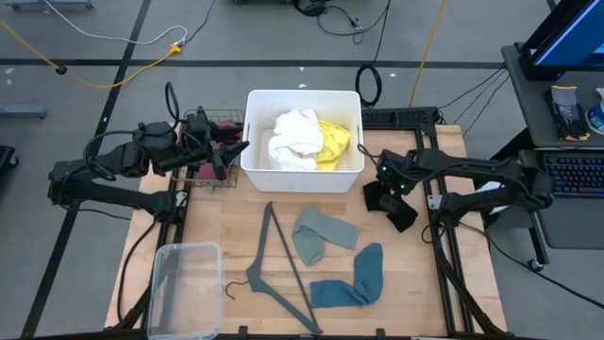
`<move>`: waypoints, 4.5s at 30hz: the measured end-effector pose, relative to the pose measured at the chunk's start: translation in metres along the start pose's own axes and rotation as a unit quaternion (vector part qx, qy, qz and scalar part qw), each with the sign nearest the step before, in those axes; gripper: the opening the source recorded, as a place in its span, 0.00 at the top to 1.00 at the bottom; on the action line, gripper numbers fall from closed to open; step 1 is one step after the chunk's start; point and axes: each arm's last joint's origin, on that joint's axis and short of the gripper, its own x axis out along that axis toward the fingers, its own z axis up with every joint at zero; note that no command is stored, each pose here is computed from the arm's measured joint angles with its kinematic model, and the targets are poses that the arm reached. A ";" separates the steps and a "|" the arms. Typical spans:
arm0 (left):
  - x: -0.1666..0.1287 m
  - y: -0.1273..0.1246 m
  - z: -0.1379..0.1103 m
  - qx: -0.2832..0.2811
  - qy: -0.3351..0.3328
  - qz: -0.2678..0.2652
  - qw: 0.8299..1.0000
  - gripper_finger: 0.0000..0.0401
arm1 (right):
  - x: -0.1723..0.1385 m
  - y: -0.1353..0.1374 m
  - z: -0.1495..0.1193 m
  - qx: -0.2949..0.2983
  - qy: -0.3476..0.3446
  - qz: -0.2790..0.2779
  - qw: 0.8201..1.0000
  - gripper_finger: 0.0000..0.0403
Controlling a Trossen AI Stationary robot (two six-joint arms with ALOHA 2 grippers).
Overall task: Pick & Place Cloths
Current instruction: Put the black sock into the transparent bin
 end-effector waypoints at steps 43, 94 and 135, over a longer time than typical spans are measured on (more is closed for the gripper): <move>0.017 -0.005 -0.007 -0.022 0.023 -0.009 0.999 0.39 | -0.015 0.027 -0.034 0.023 0.008 0.169 0.985 0.99; 0.163 -0.133 -0.051 -0.002 0.008 -0.209 0.978 0.23 | -0.139 0.095 0.076 -0.137 -0.379 0.600 0.691 1.00; 0.199 -0.128 -0.057 -0.069 -0.032 -0.245 0.967 0.23 | -0.155 0.089 0.086 -0.117 -0.624 0.419 0.649 1.00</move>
